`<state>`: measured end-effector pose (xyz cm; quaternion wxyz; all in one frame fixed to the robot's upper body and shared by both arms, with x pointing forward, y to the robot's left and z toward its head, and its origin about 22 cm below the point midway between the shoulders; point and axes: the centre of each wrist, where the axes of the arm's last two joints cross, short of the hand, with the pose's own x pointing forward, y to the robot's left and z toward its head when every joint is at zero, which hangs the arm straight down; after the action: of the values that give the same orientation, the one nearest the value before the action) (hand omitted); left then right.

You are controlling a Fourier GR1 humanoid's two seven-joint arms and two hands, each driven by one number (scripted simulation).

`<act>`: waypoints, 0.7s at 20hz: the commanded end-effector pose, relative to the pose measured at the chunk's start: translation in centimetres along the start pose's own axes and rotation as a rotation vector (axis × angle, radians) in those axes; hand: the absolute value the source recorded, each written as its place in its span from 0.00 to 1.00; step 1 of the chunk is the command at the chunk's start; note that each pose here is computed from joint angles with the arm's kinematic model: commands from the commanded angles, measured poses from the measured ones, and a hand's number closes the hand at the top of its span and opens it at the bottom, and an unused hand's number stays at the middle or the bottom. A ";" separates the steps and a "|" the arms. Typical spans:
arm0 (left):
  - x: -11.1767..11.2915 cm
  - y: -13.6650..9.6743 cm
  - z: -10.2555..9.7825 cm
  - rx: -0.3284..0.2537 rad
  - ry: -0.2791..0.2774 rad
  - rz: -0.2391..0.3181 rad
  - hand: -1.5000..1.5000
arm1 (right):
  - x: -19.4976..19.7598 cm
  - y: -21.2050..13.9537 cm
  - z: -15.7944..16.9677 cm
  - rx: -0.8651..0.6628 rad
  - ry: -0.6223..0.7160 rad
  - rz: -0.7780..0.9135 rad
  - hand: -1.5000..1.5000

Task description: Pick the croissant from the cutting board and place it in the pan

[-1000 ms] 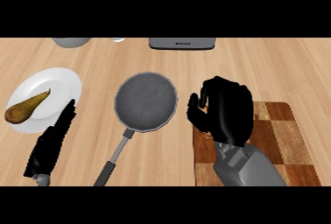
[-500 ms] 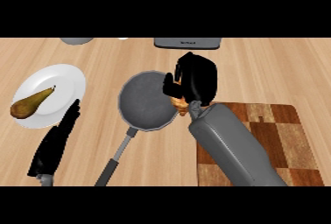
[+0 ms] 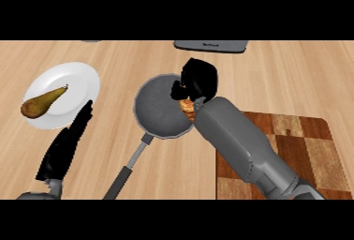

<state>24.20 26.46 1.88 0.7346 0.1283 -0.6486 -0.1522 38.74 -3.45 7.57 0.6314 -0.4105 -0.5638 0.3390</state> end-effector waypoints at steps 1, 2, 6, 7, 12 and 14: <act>0.5 0.3 -0.8 -0.004 -0.027 -0.005 0.50 | -0.7 0.1 -1.6 0.157 0.022 -0.030 1.00; 1.3 -0.2 -1.2 -0.013 -0.033 -0.002 0.50 | -1.6 0.5 -1.1 0.148 0.116 -0.172 1.00; 1.0 -0.5 -1.0 -0.041 -0.029 0.007 0.50 | -3.4 1.2 -1.3 0.207 0.245 -0.361 0.00; 0.8 -1.4 -1.6 -0.024 -0.024 0.001 0.50 | -2.9 0.3 -1.8 0.214 0.225 -0.420 0.00; 0.7 -1.9 -1.5 -0.044 -0.033 0.001 0.50 | -2.3 0.0 -1.8 0.017 0.114 -0.559 0.00; 0.5 -1.1 -1.0 -0.033 -0.018 -0.004 0.50 | -2.6 0.2 -1.7 -0.089 0.106 -0.611 0.00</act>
<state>25.22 24.95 1.80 0.7269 0.1126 -0.6564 -0.1675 39.96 -5.91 5.91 0.7423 -0.2606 -0.5983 0.1521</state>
